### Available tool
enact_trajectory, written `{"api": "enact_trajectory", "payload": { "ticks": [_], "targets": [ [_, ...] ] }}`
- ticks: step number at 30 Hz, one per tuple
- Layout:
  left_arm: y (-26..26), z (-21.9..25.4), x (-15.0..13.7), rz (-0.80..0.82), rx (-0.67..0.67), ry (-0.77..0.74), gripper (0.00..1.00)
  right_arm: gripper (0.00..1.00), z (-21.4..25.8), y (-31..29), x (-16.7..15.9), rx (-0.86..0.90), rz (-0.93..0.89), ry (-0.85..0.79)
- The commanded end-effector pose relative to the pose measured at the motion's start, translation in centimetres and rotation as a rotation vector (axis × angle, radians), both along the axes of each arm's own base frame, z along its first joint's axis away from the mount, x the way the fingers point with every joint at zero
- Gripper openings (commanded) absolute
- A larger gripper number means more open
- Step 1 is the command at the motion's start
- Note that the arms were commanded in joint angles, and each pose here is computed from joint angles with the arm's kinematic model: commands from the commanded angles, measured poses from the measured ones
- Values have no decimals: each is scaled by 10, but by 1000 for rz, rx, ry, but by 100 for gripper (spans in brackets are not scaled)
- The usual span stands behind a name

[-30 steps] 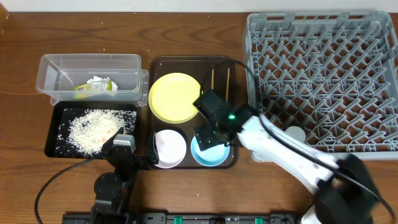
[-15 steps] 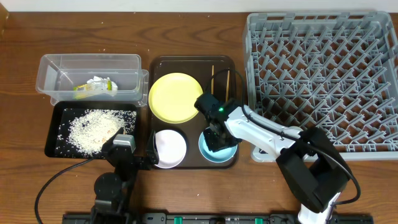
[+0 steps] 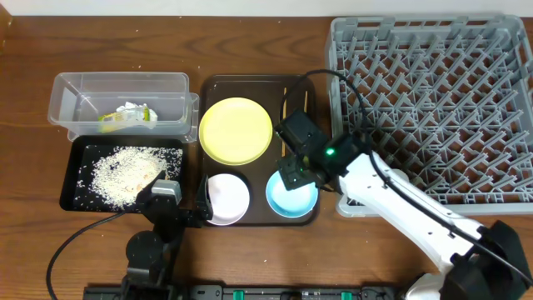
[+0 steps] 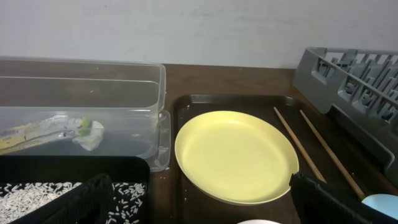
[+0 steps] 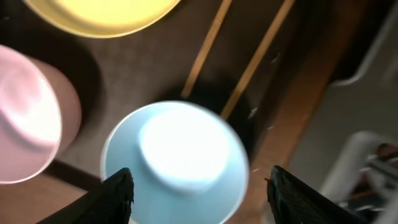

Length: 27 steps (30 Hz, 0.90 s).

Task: Sort waste into correct bins and load items into the dishwasher rack
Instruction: 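Reach the right gripper to the blue bowl and grasp its rim, then carry the blue bowl into the dish rack and release it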

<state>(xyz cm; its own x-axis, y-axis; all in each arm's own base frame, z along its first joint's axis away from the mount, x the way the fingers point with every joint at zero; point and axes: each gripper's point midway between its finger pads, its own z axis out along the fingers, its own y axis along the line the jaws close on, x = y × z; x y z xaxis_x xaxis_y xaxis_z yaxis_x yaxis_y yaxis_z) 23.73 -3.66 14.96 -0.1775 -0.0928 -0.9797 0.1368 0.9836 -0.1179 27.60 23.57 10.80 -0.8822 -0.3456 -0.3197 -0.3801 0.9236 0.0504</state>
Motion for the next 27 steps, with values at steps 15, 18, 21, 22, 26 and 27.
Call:
{"api": "enact_trajectory", "payload": {
  "ticks": [15, 18, 21, 22, 26, 27],
  "targets": [
    [2, -13, 0, 9, 18, 25, 93, 10, -98, -8, -15, -141, 85, 267],
    [2, -13, 0, 9, 18, 26, 93, 6, -79, -6, -9, -110, 71, 218],
    [2, -13, 0, 9, 18, 26, 93, 4, -52, -11, 2, -88, 33, 130],
    [2, -13, 0, 9, 18, 25, 93, 2, -39, -14, 6, -79, 18, 91],
    [2, -13, 0, 9, 18, 25, 93, 1, 14, -34, 23, -51, -85, -78],
    [2, -13, 0, 9, 18, 25, 93, 1, 25, -41, 25, -52, -119, -113]
  ]
}}
